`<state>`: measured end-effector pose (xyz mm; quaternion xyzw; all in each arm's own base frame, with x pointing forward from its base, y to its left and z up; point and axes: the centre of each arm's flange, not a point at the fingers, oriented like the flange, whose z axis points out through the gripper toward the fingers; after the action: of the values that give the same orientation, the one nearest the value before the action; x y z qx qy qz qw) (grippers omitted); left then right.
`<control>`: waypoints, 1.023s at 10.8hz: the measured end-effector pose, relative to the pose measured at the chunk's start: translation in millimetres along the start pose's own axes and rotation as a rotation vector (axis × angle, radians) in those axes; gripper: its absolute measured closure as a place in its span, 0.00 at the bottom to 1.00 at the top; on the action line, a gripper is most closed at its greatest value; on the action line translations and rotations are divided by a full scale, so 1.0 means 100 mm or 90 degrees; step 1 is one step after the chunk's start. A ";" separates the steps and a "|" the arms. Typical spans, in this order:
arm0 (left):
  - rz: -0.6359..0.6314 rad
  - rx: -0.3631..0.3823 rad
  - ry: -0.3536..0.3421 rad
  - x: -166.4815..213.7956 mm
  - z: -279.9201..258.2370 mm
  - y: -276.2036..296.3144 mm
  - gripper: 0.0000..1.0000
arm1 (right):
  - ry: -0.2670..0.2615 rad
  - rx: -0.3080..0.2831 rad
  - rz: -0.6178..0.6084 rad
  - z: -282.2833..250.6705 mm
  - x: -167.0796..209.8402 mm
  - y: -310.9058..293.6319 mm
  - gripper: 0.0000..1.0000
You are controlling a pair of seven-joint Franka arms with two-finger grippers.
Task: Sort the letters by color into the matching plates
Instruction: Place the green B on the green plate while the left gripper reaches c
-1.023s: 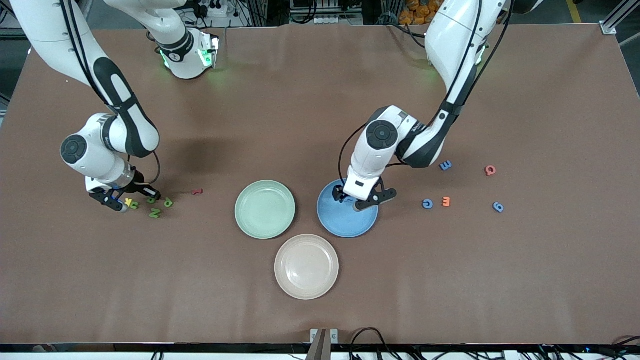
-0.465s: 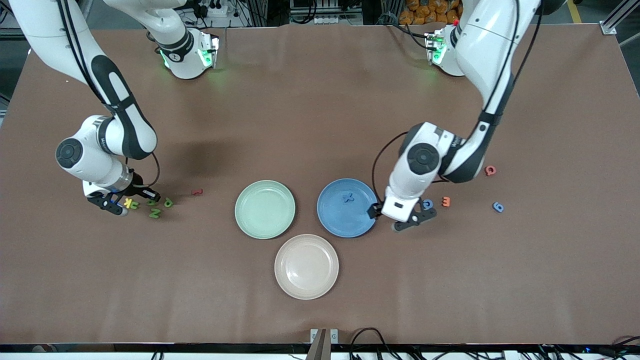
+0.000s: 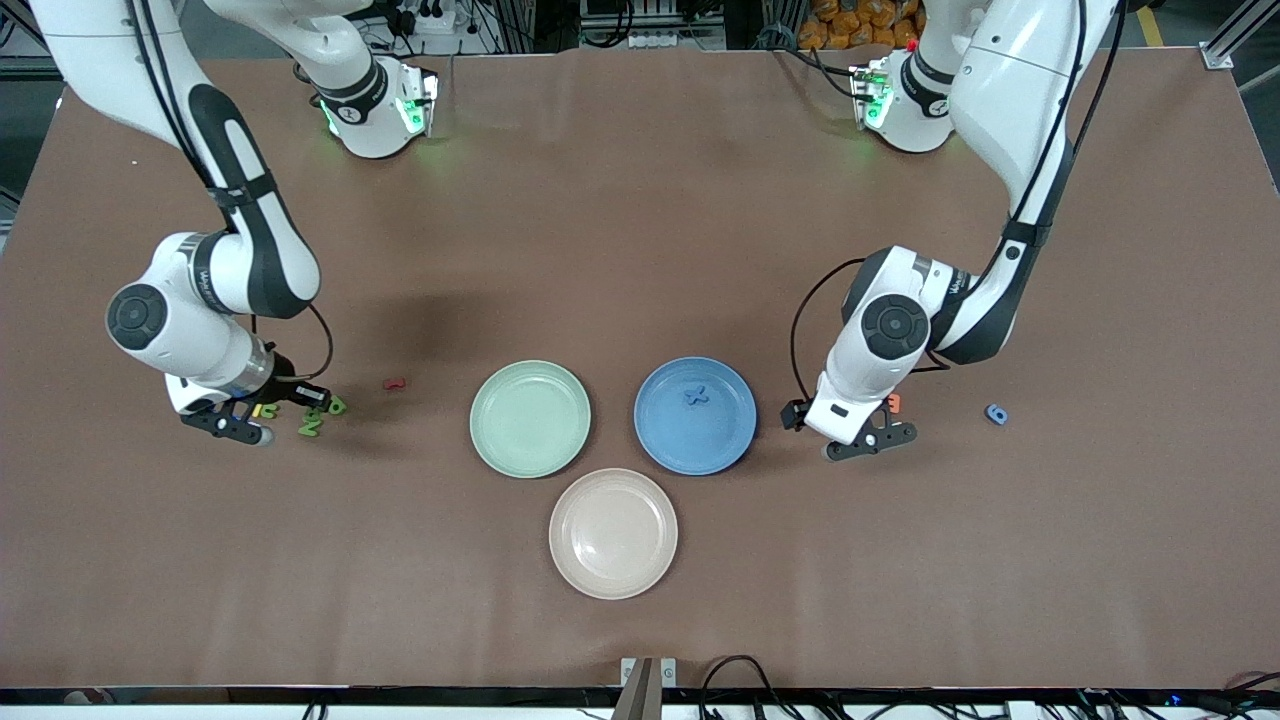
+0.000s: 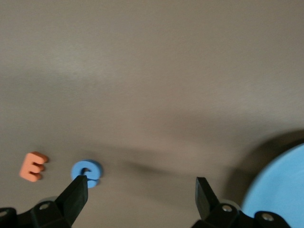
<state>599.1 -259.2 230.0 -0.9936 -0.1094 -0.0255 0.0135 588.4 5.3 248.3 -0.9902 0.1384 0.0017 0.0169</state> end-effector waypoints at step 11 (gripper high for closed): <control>0.142 0.026 -0.011 -0.12 0.28 -0.52 0.00 | -0.003 -0.024 -0.259 -0.27 -0.95 -2.36 0.71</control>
<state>577.4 -209.7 202.0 -0.9993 0.0012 -0.0132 0.0359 561.4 256.9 283.4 -0.9979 -0.0647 0.0028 -0.0016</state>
